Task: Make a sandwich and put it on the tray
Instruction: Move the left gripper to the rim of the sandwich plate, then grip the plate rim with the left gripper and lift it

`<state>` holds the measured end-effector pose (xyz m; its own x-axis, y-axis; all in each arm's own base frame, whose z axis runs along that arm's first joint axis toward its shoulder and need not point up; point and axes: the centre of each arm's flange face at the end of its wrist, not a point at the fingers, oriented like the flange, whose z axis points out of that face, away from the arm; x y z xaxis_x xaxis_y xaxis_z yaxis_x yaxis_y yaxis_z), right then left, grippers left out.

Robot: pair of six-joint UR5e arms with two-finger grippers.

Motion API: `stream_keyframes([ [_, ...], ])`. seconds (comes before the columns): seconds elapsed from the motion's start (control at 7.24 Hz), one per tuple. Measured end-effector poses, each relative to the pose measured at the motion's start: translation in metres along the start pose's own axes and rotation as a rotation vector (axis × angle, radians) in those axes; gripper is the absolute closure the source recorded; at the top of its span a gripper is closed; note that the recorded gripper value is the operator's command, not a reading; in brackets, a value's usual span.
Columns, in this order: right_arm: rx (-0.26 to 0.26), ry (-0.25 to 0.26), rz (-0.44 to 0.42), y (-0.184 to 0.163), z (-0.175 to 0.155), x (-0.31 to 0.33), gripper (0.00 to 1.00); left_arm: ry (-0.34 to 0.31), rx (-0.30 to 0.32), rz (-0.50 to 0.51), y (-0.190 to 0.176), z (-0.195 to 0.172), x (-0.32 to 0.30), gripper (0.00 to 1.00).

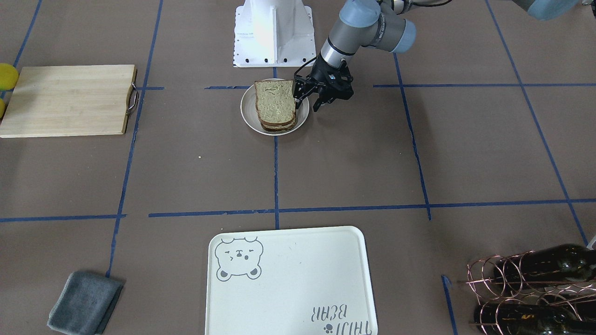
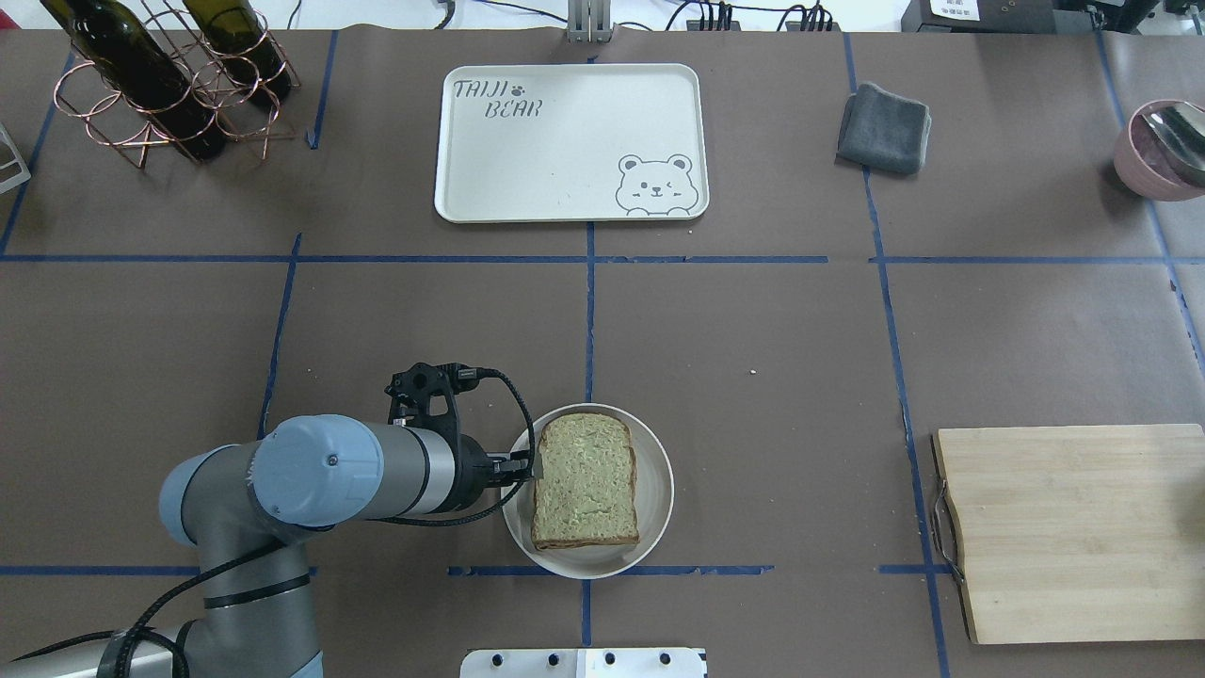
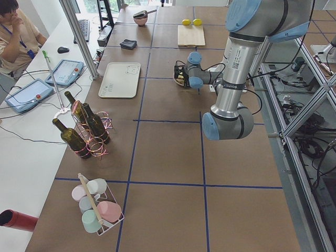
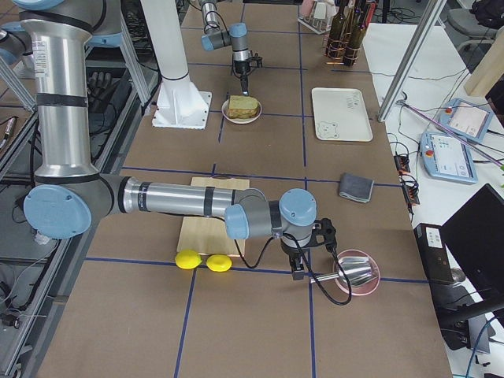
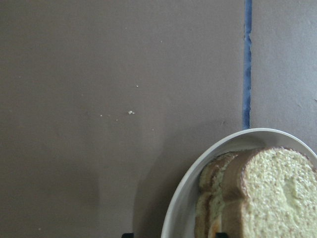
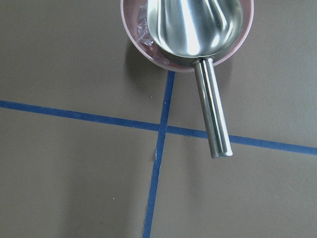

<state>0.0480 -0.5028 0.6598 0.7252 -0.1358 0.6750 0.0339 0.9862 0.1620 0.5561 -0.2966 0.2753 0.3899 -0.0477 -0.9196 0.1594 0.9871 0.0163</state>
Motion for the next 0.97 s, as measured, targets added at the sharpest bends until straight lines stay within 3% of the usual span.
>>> stream_keyframes([
  [0.14,0.001,0.0,-0.001,-0.0002,-0.0006,-0.0005,0.0,0.005,-0.005,0.003,0.0033,0.0055,-0.001,0.61],
  [0.41,0.003,-0.001,-0.003,-0.0006,-0.0015,-0.0015,0.0,0.004,-0.009,0.004,0.0058,0.0075,-0.0052,0.66],
  [0.97,0.005,-0.004,-0.004,-0.0015,-0.0021,-0.0024,0.0,0.019,-0.015,0.012,0.0069,-0.0001,-0.0026,0.62],
])
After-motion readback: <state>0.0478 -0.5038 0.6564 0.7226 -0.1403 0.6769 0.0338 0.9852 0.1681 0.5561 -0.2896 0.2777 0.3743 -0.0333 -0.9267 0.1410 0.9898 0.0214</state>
